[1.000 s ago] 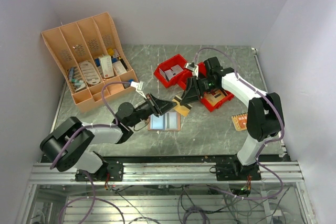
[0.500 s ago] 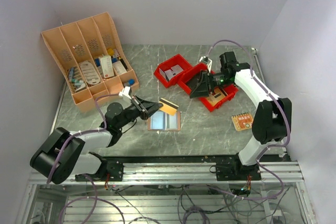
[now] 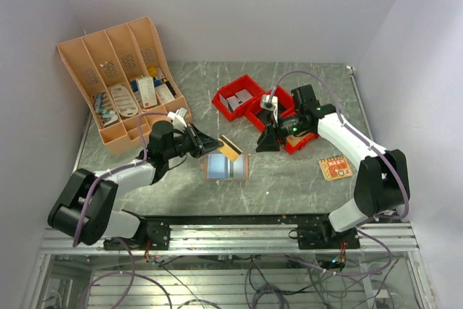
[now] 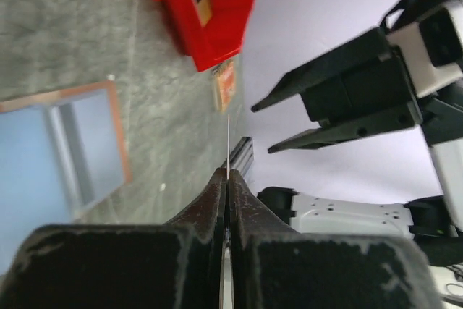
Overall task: Put the credit cards into the card holder
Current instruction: Insert the credit card into the card holder.
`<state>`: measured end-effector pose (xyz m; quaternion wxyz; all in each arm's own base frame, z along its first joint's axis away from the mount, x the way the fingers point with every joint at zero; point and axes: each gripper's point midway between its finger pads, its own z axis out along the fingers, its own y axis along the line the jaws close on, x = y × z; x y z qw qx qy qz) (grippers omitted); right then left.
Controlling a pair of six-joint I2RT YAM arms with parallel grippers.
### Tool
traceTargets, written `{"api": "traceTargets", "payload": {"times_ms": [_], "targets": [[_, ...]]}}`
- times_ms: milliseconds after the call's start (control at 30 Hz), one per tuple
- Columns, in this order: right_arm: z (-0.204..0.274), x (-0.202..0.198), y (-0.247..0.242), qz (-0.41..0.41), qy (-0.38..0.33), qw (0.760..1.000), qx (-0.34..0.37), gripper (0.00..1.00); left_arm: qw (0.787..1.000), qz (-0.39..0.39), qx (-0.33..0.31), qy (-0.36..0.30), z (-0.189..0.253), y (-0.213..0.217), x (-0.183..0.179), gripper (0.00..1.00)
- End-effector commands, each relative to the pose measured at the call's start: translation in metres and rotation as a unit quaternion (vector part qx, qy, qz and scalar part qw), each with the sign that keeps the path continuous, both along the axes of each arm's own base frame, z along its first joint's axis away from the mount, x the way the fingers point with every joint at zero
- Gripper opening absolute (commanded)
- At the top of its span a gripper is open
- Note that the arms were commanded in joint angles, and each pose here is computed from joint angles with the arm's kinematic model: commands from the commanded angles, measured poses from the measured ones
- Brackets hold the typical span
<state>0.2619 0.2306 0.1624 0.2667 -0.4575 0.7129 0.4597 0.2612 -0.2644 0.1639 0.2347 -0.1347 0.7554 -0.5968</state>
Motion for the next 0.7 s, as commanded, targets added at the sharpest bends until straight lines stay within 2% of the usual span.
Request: {"api": "traceTargets", "payload": {"times_ms": [0,133,267,300,367,667], "targets": [[-0.006,0.015,0.004,0.011,-0.117,0.993,-0.013,0.41,0.996,-0.082,0.042,0.021,-0.033,0.005,-0.013,0.07],[-0.008,0.008,0.009,0.019,-0.080,0.997,-0.010,0.33,0.990,-0.089,-0.096,0.046,0.000,-0.003,-0.010,0.07],[-0.011,0.004,0.010,0.016,-0.057,0.998,-0.007,0.30,0.965,-0.109,-0.224,0.079,0.022,-0.001,-0.016,0.07],[-0.011,0.003,0.010,0.016,-0.058,0.998,-0.005,0.30,0.962,-0.123,-0.223,0.102,0.015,-0.004,-0.018,0.07],[-0.010,0.002,0.010,0.014,-0.060,0.998,-0.002,0.29,0.963,-0.118,-0.217,0.106,0.006,-0.004,-0.018,0.07],[-0.013,0.000,0.009,0.011,-0.059,0.998,-0.005,0.29,0.962,-0.127,-0.223,0.087,0.020,-0.004,-0.019,0.07]]}}
